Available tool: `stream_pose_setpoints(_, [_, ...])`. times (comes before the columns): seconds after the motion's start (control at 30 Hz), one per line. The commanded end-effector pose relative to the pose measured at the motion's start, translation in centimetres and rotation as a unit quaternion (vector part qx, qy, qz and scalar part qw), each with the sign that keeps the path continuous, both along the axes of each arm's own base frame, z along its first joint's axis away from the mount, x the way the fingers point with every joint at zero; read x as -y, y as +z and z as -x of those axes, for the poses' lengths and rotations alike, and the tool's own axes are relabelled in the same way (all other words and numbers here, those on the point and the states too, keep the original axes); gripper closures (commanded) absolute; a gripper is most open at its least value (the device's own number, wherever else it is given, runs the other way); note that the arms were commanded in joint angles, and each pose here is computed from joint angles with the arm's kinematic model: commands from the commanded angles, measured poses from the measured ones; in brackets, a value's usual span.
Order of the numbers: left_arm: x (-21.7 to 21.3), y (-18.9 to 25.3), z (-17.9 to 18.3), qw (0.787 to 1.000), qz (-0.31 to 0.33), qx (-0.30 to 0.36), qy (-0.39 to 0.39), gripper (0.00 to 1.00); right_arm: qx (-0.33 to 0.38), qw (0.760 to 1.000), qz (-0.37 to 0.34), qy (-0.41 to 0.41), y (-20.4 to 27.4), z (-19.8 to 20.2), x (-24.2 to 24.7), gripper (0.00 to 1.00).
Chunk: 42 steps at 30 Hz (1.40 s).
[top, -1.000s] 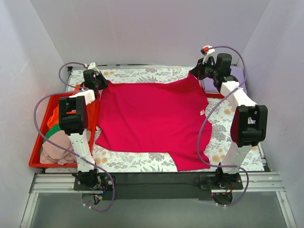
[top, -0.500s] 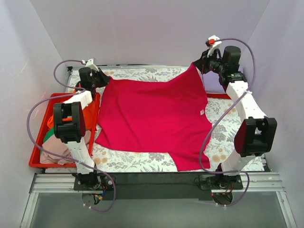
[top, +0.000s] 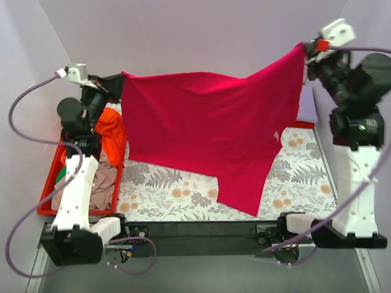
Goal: Fold and stack the t-shirts
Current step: Flatten the tshirt out
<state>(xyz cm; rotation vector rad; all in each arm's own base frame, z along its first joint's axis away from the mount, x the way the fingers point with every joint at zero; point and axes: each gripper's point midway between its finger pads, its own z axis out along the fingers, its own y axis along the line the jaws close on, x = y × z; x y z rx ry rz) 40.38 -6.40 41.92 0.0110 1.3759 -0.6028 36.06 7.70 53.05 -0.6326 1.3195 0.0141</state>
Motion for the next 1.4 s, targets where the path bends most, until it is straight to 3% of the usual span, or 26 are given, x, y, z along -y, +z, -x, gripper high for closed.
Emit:
stream_pose_setpoints(0.0, [1.1, 6.8, 6.8, 0.997, 0.013, 0.076, -0.026, 1.00, 0.145, 0.983, 0.014, -0.107, 10.4, 7.7, 4.8, 0.99])
stream_pose_setpoints(0.03, [1.6, 9.4, 9.3, 0.994, 0.012, 0.107, -0.032, 1.00, 0.151, 0.981, 0.014, -0.117, 11.2, 8.8, 5.2, 0.99])
stream_pose_setpoints(0.07, [2.0, 10.5, 10.4, 0.993, 0.012, 0.115, -0.036, 1.00, 0.202, 0.970, 0.004, -0.132, 15.2, 12.2, 5.8, 0.99])
stream_pose_setpoints(0.27, [3.7, 17.4, 18.0, 0.977, 0.050, 0.189, -0.080, 1.00, 0.320, 0.924, -0.005, -0.208, 22.2, 21.4, 8.8, 0.99])
stream_pose_setpoints(0.4, [4.1, 19.9, 21.0, 0.969, 0.066, 0.218, -0.099, 1.00, 0.354, 0.901, -0.005, -0.250, 23.3, 24.4, 10.5, 0.99])
stream_pose_setpoints(0.57, [4.5, 18.3, 20.3, 0.972, 0.075, 0.195, -0.108, 1.00, 0.342, 0.900, -0.014, -0.269, 22.9, 23.2, 11.5, 0.99])
stream_pose_setpoints(0.73, [4.6, 10.8, 15.0, 0.986, 0.079, 0.109, -0.096, 1.00, 0.274, 0.929, 0.030, -0.248, 18.9, 16.4, 8.7, 0.99])
stream_pose_setpoints(0.87, [4.3, 3.3, 10.5, 0.994, 0.065, 0.041, -0.072, 1.00, 0.181, 0.957, 0.081, -0.210, 12.0, 7.6, 4.7, 0.99])
stream_pose_setpoints(0.93, [4.1, -0.1, 8.5, 0.997, 0.055, 0.010, -0.058, 1.00, 0.148, 0.961, 0.085, -0.216, 9.2, 4.3, 5.5, 0.99])
stream_pose_setpoints(0.97, [3.9, -3.6, 6.5, 0.997, 0.051, -0.029, -0.045, 1.00, 0.152, 0.969, 0.083, -0.178, 8.5, 2.6, 4.6, 0.99])
stream_pose_setpoints(1.0, [3.7, -5.1, 5.5, 0.998, 0.040, -0.035, -0.036, 1.00, 0.108, 0.977, 0.067, -0.169, 4.7, -0.3, 4.8, 0.99])
stream_pose_setpoints(1.1, [2.6, -12.0, 1.1, 0.994, 0.035, -0.103, 0.006, 1.00, 0.033, 0.986, 0.049, -0.159, -1.6, -6.7, 6.8, 0.99])
stream_pose_setpoints(1.17, [2.3, -15.0, -1.2, 0.990, 0.035, -0.134, 0.019, 1.00, -0.024, 0.988, 0.054, -0.142, -8.3, -10.9, 7.3, 0.99])
stream_pose_setpoints(1.2, [1.9, -18.7, -3.5, 0.985, 0.030, -0.168, 0.037, 1.00, 0.001, 0.989, 0.049, -0.138, -8.5, -12.3, 7.1, 0.99])
stream_pose_setpoints(1.3, [1.0, -21.3, -7.7, 0.979, 0.029, -0.191, 0.059, 1.00, -0.060, 0.990, 0.037, -0.121, -14.9, -17.1, 6.8, 0.99])
stream_pose_setpoints(1.37, [0.0, -26.5, -10.2, 0.966, 0.027, -0.245, 0.071, 1.00, -0.075, 0.991, 0.016, -0.114, -17.2, -19.9, 6.8, 0.99])
